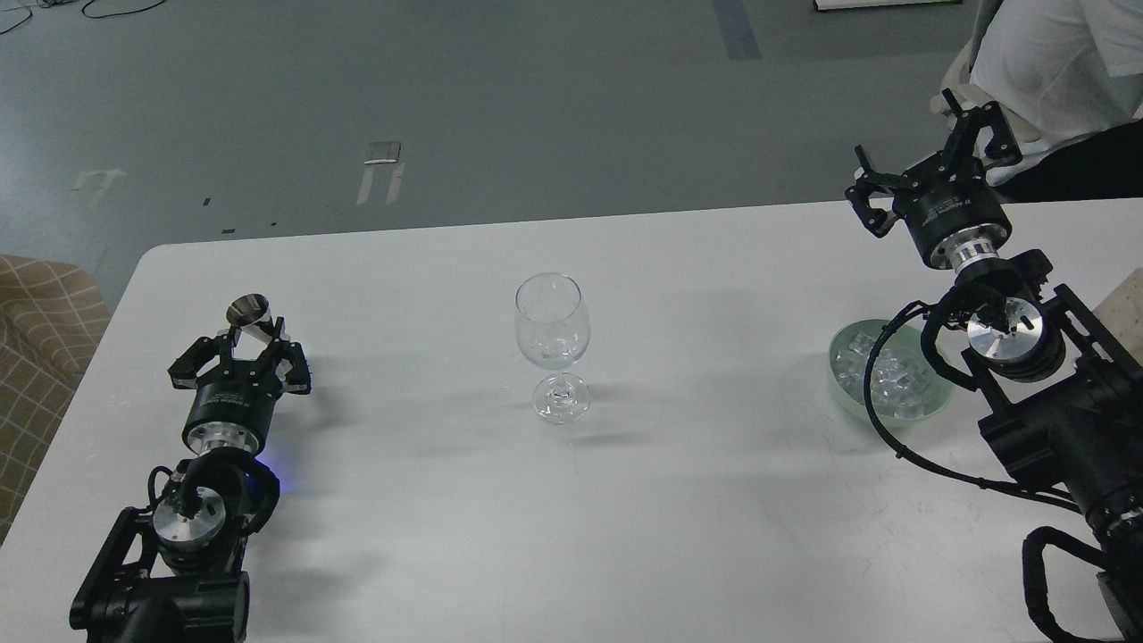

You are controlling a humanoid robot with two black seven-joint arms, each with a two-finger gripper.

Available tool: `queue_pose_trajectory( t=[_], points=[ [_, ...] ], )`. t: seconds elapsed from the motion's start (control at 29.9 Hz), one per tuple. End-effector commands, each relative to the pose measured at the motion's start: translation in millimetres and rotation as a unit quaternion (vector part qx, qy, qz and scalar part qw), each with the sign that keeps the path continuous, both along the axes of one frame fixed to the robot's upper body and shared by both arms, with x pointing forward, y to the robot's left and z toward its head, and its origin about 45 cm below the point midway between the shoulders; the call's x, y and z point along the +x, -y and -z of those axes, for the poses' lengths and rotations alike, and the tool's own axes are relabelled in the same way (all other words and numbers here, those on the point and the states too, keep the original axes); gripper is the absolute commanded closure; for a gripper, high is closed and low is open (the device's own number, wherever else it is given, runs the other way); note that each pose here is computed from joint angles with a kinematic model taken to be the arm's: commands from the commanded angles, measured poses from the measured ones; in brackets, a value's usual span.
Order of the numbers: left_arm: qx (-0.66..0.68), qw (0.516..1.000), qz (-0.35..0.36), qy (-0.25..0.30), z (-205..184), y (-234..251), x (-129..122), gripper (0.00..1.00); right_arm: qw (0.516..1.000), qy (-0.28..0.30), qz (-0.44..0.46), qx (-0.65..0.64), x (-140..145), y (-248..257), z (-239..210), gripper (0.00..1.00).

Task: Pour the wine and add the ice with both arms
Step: 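Close the left gripper on the metal jigger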

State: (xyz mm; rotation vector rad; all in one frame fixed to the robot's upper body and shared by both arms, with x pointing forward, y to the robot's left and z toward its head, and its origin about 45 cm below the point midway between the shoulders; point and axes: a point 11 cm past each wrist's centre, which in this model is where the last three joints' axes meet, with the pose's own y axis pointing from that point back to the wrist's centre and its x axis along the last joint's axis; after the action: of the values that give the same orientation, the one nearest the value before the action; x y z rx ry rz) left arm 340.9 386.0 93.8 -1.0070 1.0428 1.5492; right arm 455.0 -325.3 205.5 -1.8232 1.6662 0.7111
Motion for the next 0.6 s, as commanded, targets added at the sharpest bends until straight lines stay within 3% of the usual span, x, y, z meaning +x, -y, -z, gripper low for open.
queue_pose_trajectory(
  t=[0.0, 0.57],
  points=[
    [0.002, 1.0, 0.007, 0.021, -3.3, 2.0, -1.2, 0.58, 1.0, -0.001, 0.001, -0.001, -0.4, 1.6, 0.4, 0.0],
    [0.001, 0.999, 0.013, 0.032, -5.8, 4.7, -0.4, 0.63, 1.0, 0.001, 0.002, -0.003, 0.8, 2.6, -2.0, 0.0]
  ],
)
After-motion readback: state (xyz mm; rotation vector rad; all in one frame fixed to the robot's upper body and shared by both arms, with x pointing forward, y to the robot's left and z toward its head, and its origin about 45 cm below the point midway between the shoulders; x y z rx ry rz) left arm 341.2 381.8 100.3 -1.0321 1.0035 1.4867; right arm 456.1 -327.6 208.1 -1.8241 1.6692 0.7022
